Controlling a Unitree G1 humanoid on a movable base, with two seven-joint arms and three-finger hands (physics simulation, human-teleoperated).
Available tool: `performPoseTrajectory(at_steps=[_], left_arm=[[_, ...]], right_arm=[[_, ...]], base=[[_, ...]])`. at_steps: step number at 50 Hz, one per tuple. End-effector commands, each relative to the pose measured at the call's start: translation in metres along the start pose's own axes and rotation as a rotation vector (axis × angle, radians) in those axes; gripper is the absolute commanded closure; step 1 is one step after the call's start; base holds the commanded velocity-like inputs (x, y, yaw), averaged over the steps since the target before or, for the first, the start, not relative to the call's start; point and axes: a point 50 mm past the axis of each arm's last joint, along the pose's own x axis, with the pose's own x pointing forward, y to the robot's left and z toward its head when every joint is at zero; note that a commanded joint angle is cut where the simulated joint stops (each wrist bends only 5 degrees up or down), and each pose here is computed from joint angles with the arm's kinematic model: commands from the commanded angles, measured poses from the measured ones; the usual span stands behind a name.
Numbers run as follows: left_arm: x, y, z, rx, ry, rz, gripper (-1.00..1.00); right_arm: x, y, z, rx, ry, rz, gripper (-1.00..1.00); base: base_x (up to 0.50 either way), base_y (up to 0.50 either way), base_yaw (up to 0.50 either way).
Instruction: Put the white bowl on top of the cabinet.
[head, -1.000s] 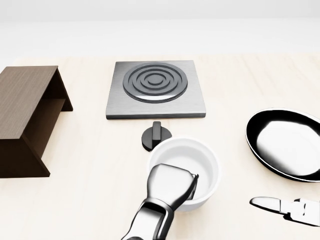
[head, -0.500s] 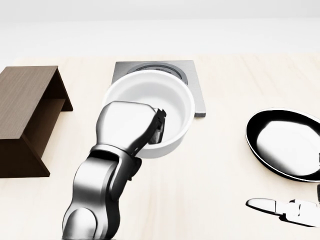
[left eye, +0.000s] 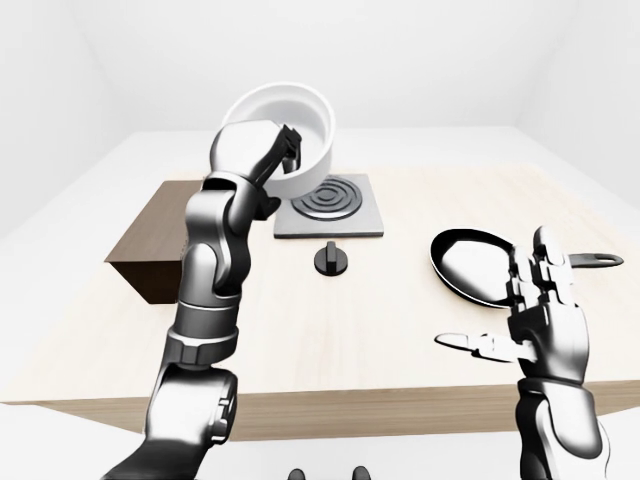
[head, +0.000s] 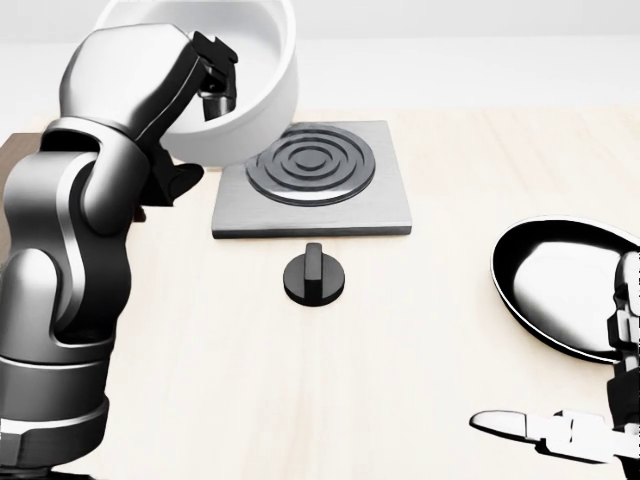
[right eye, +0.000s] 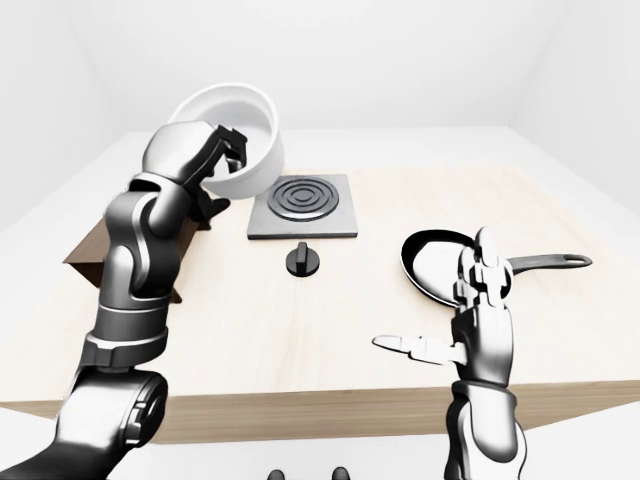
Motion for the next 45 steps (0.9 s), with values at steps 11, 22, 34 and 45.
performPoseTrajectory(at_steps=[11,22,34,45], left_arm=[[0.044,0.034,-0.097,-0.035,0.296,0.248,1.00],[0.037,0.038,-0.128,-0.002,0.395,0.271,1.00],[0.026,0.027,-0.150,0.014,0.471,0.260,1.00],[0.017,0.019,-0.167,0.023,0.536,0.250,1.00]], right_arm=[[-0.003,0.002,0.001,-0.002,0.002,0.012,-1.00],[-0.002,0.001,0.003,-0.003,-0.009,0.007,-1.00],[-0.003,0.002,0.003,-0.005,-0.006,0.008,-1.00],[-0.003,0.001,0.004,-0.005,-0.010,0.005,-1.00]], base=[[0.00,0.00,0.00],[0.00,0.00,0.00],[0.00,0.00,0.00],[0.00,0.00,0.00]])
